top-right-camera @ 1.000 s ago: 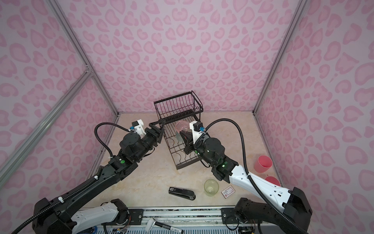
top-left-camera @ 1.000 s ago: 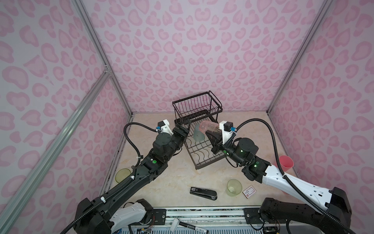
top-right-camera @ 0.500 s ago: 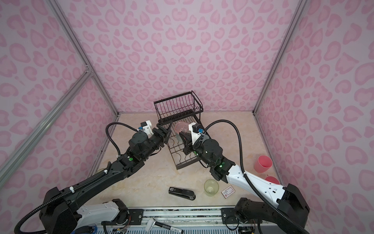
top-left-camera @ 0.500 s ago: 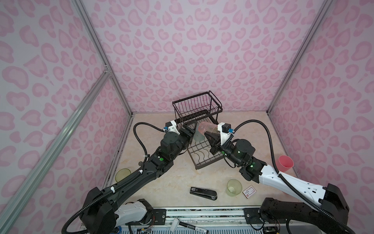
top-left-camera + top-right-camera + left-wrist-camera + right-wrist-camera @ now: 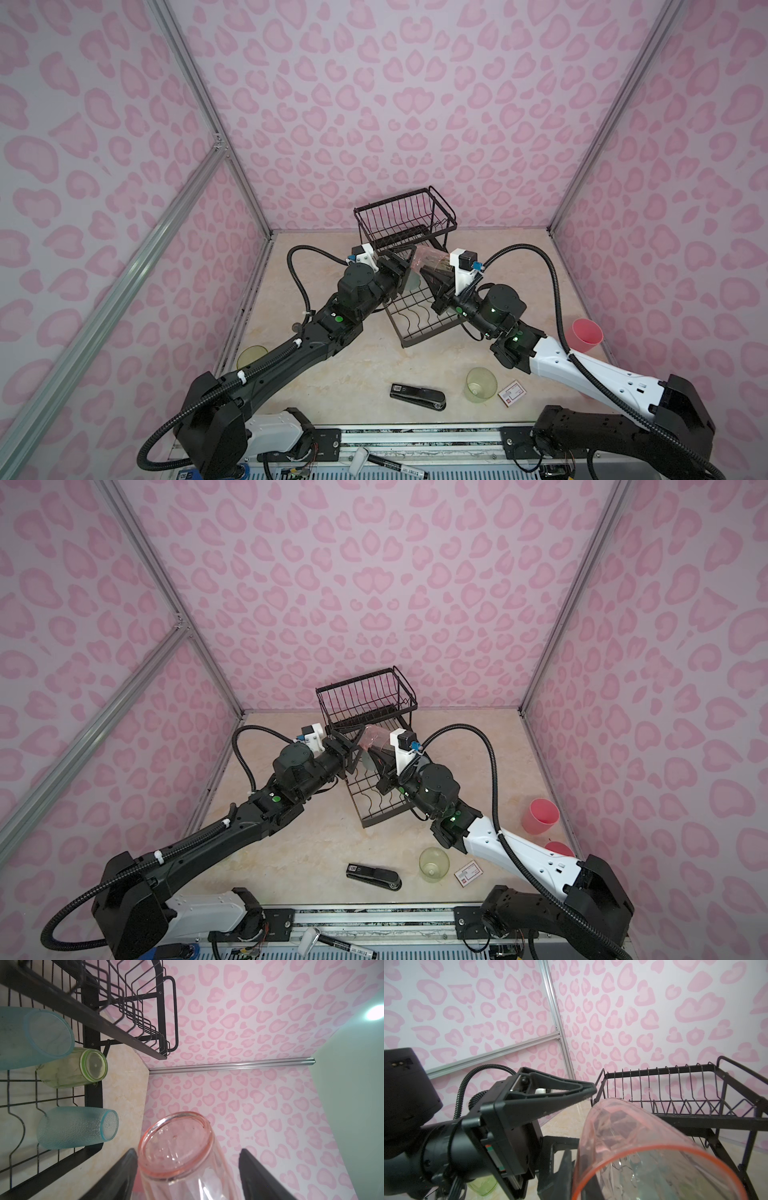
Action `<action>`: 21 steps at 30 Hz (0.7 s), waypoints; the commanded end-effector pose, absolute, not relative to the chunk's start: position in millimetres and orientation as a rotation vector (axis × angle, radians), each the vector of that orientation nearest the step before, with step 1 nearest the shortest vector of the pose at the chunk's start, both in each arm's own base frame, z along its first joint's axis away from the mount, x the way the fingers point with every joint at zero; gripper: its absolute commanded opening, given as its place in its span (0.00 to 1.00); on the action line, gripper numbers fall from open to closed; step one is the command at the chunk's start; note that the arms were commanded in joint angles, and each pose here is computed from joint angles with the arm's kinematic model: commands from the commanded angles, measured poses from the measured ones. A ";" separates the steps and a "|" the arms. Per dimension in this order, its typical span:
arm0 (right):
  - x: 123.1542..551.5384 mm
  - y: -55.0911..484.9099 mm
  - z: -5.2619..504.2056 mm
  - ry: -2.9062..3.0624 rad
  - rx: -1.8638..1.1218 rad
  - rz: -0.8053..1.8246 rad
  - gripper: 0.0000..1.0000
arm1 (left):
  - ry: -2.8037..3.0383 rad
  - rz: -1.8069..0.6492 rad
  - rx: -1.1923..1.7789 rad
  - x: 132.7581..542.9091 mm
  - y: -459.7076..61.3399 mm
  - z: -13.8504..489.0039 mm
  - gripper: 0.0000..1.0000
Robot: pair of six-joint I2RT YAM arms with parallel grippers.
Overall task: Load cups into a dish rack
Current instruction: Pick up the cup from the middle-right of the table.
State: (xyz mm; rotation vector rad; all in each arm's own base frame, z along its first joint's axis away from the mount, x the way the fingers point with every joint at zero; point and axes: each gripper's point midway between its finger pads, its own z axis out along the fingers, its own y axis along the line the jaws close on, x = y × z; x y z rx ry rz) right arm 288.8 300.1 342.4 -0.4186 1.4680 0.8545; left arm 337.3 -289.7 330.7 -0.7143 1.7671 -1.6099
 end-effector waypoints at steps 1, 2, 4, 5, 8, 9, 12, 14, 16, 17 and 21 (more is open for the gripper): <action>284.6 304.1 350.7 1.425 -0.431 0.897 0.00 | 1.741 -1.693 -0.648 334.9 -300.5 350.7 0.79; 284.8 304.4 350.5 1.425 -0.434 0.899 0.00 | 1.747 -1.700 -0.639 334.8 -303.2 351.2 0.80; 284.5 306.2 351.1 1.425 -0.441 0.905 0.00 | 1.755 -1.707 -0.630 335.1 -306.1 351.7 0.80; 284.2 306.8 352.0 1.421 -0.446 0.909 0.00 | 1.757 -1.712 -0.628 335.7 -307.2 352.6 0.80; 284.1 308.9 353.3 1.419 -0.454 0.921 0.00 | 1.769 -1.726 -0.607 335.6 -312.3 353.8 0.80; 284.1 309.4 353.1 1.419 -0.458 0.925 0.00 | 1.771 -1.728 -0.603 335.8 -313.4 353.8 0.80; 282.1 311.8 354.8 1.416 -0.472 0.940 0.00 | 1.773 -1.730 -0.593 336.4 -315.3 355.0 0.80; 281.5 312.3 355.1 1.416 -0.475 0.946 0.00 | 1.770 -1.728 -0.588 337.7 -315.5 356.2 0.81; 280.1 313.6 355.4 1.415 -0.483 0.961 0.00 | 1.768 -1.731 -0.580 338.5 -317.0 357.4 0.82; 280.2 313.6 355.4 1.416 -0.485 0.964 0.00 | 1.770 -1.733 -0.574 338.7 -318.2 358.2 0.82; 278.7 314.4 355.9 1.419 -0.489 0.977 0.00 | 1.770 -1.733 -0.570 339.8 -319.0 357.9 0.82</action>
